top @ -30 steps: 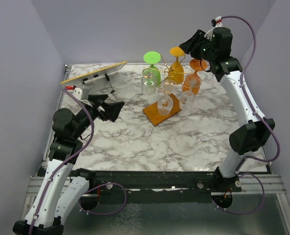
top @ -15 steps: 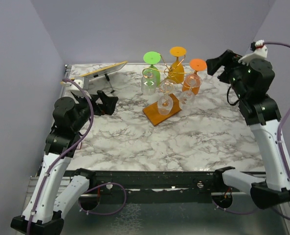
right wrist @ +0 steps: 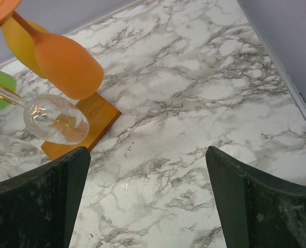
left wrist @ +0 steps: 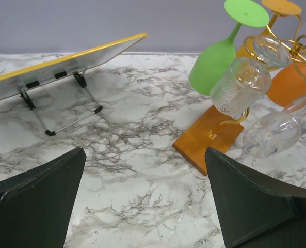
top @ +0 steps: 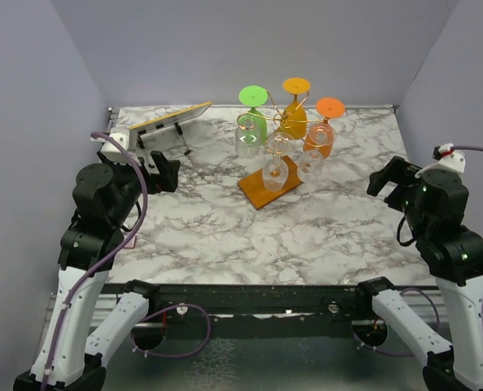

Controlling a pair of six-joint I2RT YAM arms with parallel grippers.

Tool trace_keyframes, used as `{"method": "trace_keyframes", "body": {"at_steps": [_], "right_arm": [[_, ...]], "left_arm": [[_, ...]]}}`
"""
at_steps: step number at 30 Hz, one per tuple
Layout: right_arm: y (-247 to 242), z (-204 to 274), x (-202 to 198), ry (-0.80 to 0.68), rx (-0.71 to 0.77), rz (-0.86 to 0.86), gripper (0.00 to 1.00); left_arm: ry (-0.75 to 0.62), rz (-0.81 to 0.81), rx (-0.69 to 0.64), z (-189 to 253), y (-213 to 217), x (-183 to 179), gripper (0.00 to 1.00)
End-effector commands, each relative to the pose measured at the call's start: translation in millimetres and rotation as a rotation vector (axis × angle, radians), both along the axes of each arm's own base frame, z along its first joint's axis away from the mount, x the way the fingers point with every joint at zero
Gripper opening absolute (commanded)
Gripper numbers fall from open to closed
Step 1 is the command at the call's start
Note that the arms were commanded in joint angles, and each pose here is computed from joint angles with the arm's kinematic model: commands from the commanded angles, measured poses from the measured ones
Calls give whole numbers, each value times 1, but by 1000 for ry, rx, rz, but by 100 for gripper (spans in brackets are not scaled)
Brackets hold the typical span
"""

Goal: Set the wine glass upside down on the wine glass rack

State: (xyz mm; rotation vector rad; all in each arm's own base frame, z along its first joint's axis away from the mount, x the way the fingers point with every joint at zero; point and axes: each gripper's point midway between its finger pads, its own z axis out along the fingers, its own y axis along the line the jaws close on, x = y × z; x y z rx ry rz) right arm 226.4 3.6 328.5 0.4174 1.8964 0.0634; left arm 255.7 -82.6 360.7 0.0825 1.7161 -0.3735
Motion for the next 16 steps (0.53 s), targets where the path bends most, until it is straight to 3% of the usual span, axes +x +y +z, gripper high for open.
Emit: {"method": "trace_keyframes", "body": {"at_steps": [1,7,16], "right_arm": [[-21,9,-31,-15,-32,-72,100],[-32,50,-57,-114,-37,-89,100],[-35,71,-68,-153,-45,-82,100]], "left_arm": [[-62,123,10,36,28,-18,99],[-118,143,-29,65,37,-44,99],[-92,119,-61,62,33,-56,99]]}}
